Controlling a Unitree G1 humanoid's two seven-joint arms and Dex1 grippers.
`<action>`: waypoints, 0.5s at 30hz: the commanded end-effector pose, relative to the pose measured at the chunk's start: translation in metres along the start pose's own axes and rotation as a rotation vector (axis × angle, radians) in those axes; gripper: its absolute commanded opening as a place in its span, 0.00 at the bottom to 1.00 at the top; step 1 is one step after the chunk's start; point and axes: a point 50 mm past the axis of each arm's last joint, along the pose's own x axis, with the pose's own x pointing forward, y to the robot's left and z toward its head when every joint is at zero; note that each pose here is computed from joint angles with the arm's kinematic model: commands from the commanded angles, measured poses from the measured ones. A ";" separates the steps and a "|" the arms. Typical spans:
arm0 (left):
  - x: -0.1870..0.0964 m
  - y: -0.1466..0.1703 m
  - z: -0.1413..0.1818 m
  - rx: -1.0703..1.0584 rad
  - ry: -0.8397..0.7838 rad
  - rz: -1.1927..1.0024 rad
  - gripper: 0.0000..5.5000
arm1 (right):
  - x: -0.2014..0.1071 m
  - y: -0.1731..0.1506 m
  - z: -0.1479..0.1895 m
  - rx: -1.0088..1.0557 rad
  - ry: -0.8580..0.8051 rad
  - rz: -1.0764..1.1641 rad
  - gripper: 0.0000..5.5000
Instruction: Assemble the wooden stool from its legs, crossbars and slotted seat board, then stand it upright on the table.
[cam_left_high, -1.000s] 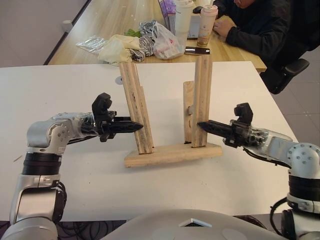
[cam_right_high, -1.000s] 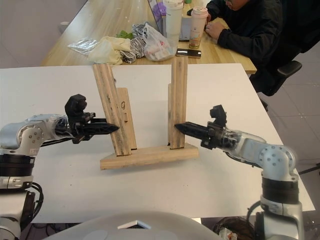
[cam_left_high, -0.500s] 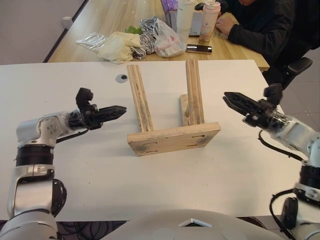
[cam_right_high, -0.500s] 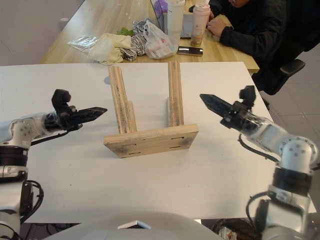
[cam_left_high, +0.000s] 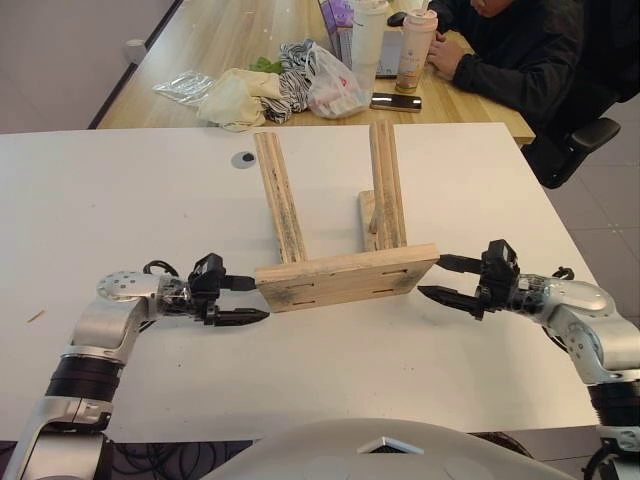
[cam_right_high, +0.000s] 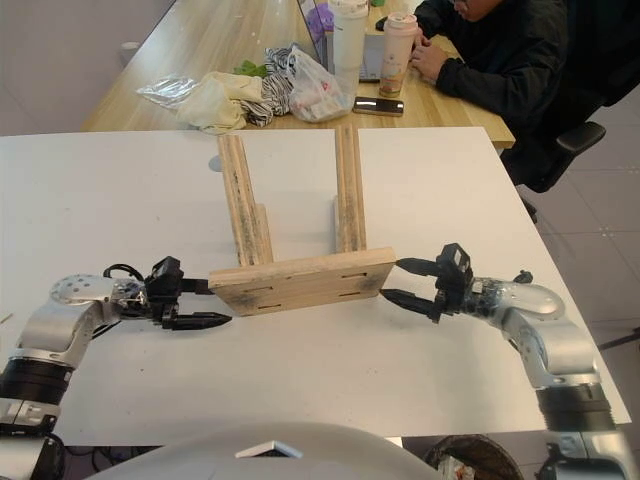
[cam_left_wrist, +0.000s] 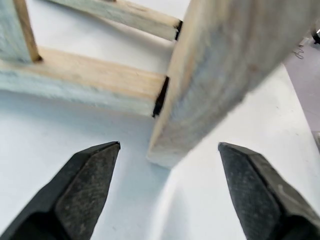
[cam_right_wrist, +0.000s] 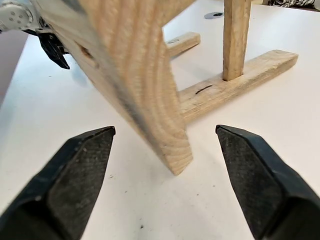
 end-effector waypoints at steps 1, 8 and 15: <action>0.005 0.009 0.015 0.062 -0.028 0.027 0.62 | 0.012 -0.004 0.002 -0.024 -0.012 0.020 0.63; 0.012 0.011 0.028 0.051 -0.106 -0.011 0.42 | 0.022 -0.005 0.013 0.053 -0.125 0.076 0.42; 0.013 0.018 0.097 -0.046 -0.443 -0.041 0.32 | 0.014 -0.001 0.055 0.244 -0.379 0.153 0.36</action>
